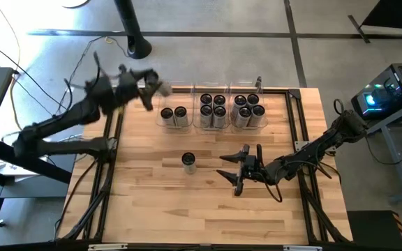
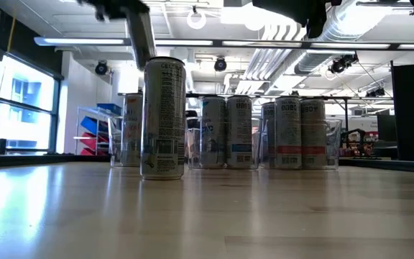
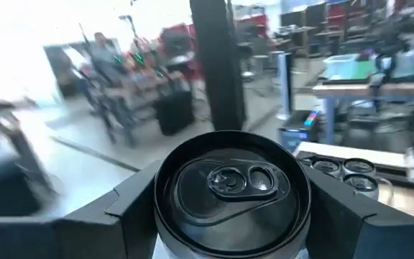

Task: Sort soda cans
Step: Put the white-yellow soda can into the top left transparent bin

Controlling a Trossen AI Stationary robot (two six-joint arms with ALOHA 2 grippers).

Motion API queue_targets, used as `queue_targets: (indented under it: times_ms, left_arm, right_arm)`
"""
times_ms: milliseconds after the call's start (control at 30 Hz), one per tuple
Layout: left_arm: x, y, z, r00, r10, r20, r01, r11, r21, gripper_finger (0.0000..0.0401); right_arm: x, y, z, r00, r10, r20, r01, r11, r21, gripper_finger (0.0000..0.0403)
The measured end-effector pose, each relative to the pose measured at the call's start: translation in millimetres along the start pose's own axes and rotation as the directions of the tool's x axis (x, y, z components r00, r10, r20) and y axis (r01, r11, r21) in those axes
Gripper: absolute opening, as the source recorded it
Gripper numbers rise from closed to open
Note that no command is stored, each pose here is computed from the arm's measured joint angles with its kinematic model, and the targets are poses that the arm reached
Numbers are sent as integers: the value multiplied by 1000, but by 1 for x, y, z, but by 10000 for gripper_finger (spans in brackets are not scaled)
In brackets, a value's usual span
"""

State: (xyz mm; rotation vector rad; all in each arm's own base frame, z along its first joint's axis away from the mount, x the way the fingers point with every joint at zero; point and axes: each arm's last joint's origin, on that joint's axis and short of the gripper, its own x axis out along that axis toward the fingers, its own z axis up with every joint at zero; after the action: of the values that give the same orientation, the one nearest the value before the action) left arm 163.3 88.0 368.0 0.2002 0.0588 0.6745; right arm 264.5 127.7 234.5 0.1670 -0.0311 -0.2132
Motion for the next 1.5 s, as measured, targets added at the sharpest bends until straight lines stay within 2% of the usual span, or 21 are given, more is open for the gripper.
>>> queue_targets:
  times_ms: [100,200,267,367,467,767,1033,1400,1500]
  left_arm:
    - [33,33,-23,995,-91,-40,87,992,-94,245]
    - [70,51,-55,984,-150,-95,131,975,-180,245]
    - [90,58,-75,974,-187,-126,160,967,-196,245]
    - [112,58,-103,945,-286,-161,255,948,-189,245]
    - [126,55,-122,933,-311,-180,274,940,-204,245]
    - [146,50,-156,905,-364,-220,318,923,-218,245]
    - [154,42,-173,877,-409,-254,380,912,-156,245]
    - [163,35,-192,866,-420,-273,382,906,-182,245]
    - [163,35,-193,864,-422,-274,383,905,-185,273]
  right_arm:
    - [1,-1,0,1000,-5,1,5,1000,0,248]
    - [2,-2,0,1000,-10,1,10,1000,0,248]
    - [2,-3,0,1000,-12,2,12,1000,0,248]
    - [2,-3,0,1000,-13,2,13,1000,0,248]
    - [2,-3,0,1000,-13,2,13,1000,1,248]
    - [2,-3,0,1000,-13,-4,13,1000,13,248]
    - [2,-3,0,1000,-23,-3,23,1000,12,248]
    - [2,-3,-2,1000,-26,-14,27,999,26,248]
    - [2,-4,-2,999,-36,-18,36,999,22,248]
